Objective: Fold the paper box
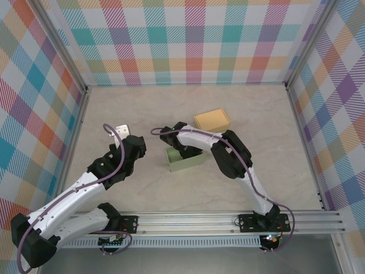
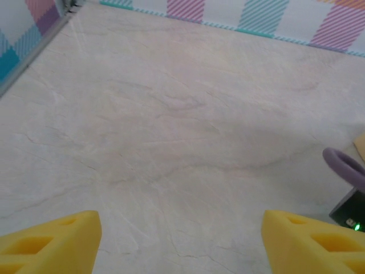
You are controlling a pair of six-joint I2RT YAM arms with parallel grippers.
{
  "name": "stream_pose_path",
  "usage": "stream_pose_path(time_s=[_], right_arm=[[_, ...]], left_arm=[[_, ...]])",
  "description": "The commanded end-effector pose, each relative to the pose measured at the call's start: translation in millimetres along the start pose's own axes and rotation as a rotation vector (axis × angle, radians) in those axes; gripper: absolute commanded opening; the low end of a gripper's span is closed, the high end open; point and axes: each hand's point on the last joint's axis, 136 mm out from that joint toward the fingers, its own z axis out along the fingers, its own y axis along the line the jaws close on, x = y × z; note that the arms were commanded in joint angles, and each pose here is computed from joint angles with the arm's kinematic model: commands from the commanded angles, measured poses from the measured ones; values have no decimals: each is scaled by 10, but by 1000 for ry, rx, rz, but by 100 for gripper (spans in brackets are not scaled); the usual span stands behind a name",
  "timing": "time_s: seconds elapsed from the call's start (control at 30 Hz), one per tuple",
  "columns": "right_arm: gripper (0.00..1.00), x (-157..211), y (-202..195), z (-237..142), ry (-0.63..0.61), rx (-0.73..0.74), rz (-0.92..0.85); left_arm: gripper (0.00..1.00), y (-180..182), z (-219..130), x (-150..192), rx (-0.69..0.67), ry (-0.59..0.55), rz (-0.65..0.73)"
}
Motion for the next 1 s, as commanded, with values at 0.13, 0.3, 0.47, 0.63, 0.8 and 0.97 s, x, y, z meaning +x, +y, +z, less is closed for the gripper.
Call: stream_pose_path(time_s=[0.13,0.3,0.47,0.63,0.8,0.97], right_arm=[[1,412,226,528,137,26,-51],[29,228,44,143,37,-37,-55],[55,32,-106,-230,-58,-91,-57],[68,-153,-234,-566,-154,-138,-48],[80,-291,-422,-937,-244,-178,-17],[99,-316,-724,-1462,-357,-245,68]], left_arm=[[85,153,-37,-99,-65,-27,4],[97,157,-48,-130,-50,-22,-16],[100,123,-33,-164,-43,-8,8],[100,45,54,-173,-30,7,55],[100,37,228,-117,-56,44,55],[100,-87,500,-38,-23,91,57]])
